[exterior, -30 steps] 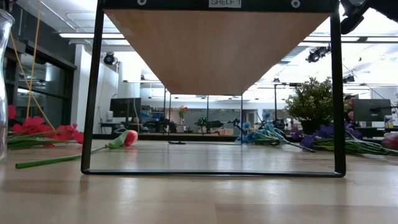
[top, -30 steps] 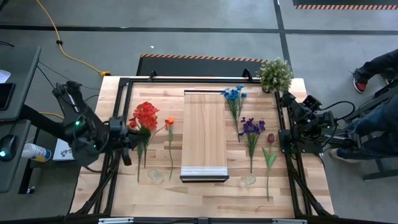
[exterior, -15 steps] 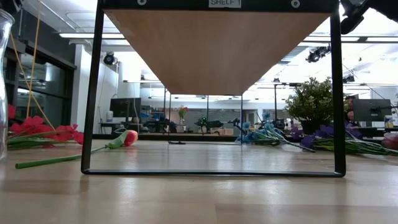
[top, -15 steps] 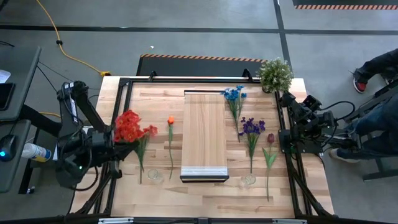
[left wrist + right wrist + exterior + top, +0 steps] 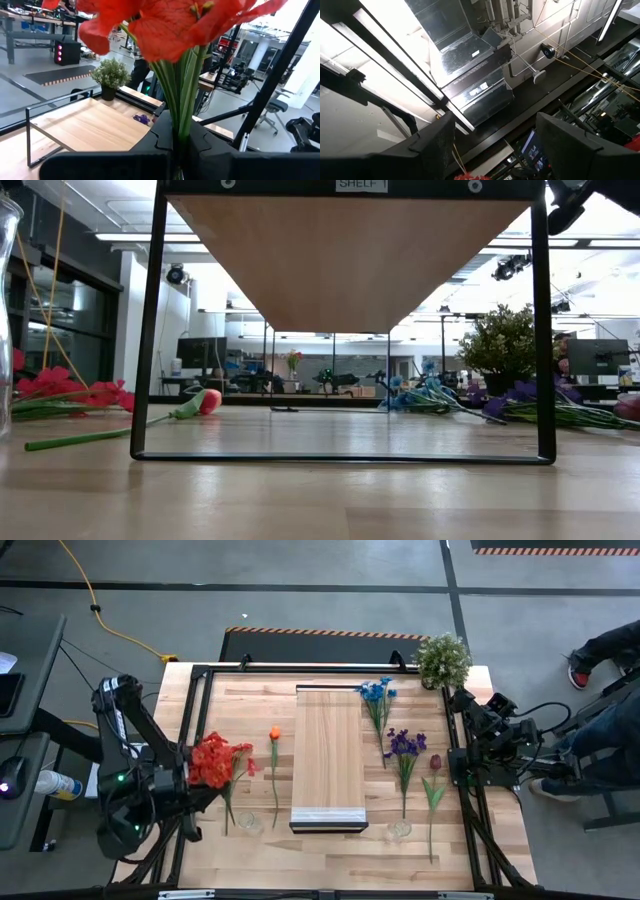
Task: Pick and place flowers into a vace then onto a shelf
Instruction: Put the top orange flowers into the left transparent vase
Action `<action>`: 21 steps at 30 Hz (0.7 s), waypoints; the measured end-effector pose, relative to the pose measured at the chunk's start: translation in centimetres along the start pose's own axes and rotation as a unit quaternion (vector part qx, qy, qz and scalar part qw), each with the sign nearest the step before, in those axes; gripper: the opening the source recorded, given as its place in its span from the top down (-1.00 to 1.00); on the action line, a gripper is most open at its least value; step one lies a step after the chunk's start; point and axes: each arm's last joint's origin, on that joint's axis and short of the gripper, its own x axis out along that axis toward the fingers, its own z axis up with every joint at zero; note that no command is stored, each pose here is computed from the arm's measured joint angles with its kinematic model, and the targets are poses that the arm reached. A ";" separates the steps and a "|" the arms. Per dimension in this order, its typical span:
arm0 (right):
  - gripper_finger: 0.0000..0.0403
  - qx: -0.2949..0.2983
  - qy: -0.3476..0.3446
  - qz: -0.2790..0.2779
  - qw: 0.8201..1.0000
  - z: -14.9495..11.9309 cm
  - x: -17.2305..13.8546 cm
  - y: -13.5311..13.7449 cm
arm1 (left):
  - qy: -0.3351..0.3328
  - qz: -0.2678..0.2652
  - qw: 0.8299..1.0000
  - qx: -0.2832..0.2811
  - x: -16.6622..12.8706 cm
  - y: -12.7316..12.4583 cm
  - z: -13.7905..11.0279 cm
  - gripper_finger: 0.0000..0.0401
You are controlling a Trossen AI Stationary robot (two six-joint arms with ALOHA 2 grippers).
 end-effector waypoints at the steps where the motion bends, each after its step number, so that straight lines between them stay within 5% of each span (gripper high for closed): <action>1: -0.33 0.000 0.000 0.000 1.000 0.0 0.0 0.0 | 0.000 0.000 1.000 0.002 0.0 -0.1 -0.2 0.80; 21: -0.33 0.000 0.000 0.000 1.000 0.0 0.0 0.0 | -0.012 0.043 0.999 0.026 2.1 -1.2 -2.3 0.80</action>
